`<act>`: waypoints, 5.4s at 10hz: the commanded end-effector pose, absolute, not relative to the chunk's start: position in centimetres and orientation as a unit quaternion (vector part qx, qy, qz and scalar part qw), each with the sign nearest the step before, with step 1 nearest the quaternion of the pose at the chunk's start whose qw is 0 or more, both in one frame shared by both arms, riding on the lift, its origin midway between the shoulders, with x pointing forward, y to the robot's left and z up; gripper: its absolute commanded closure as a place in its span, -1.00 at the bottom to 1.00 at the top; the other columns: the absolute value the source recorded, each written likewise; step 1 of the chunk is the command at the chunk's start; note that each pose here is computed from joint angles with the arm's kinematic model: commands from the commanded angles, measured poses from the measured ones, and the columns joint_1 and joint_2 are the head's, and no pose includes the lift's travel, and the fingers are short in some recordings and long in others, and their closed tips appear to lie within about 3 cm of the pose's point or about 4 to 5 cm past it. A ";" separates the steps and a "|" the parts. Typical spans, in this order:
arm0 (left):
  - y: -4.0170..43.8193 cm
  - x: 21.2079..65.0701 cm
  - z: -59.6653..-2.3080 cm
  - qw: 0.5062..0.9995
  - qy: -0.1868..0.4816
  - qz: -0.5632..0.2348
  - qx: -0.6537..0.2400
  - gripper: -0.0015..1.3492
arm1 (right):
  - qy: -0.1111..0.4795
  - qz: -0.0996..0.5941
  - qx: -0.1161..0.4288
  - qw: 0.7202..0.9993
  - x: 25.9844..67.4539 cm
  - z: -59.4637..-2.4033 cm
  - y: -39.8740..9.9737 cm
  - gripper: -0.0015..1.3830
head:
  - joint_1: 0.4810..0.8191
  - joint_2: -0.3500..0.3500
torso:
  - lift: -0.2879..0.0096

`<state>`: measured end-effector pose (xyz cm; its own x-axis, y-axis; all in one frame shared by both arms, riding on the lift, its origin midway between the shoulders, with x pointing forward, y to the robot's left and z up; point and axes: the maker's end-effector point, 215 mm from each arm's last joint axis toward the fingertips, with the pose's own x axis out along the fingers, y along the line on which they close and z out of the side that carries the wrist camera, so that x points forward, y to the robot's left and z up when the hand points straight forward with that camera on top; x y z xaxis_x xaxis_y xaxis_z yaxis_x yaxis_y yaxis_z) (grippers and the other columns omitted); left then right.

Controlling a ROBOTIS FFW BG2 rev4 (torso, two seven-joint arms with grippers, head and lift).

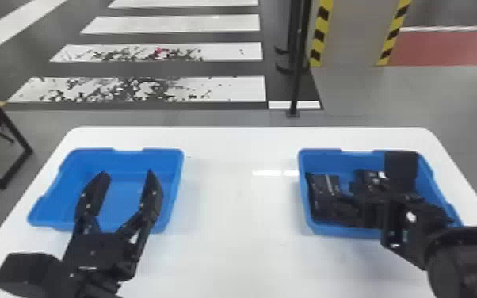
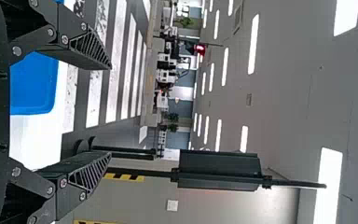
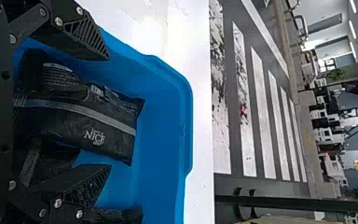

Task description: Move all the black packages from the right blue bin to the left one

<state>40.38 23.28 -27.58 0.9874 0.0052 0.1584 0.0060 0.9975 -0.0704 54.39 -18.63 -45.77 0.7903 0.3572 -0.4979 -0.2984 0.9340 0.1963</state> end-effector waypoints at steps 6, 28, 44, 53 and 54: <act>22.9 40.7 -28.0 0.996 -0.078 -0.005 -0.036 -0.39 | 0.304 0.185 0.047 0.933 54.3 -48.2 -17.8 0.12 | 0.27 0.15 | -0.01; 15.4 44.6 -28.4 0.941 -0.033 -0.166 -0.295 -0.39 | 0.133 0.530 0.270 0.792 46.1 -30.8 1.3 0.65 | 0.27 0.59 | -0.01; 14.3 43.3 -27.6 0.948 -0.019 -0.168 -0.268 0.81 | 0.134 0.552 0.278 0.775 46.3 -29.9 4.7 0.65 | 0.27 0.73 | -0.01; 32.3 50.2 -32.4 0.995 -0.079 0.056 0.040 0.81 | 0.125 0.518 0.333 0.778 47.7 -31.1 2.2 -0.79 | 0.27 0.91 | -0.01; 33.9 50.0 -32.6 0.990 -0.092 0.087 0.063 0.66 | 0.122 0.515 0.324 0.784 47.8 -31.1 1.7 -0.79 | 0.27 1.00 | -0.01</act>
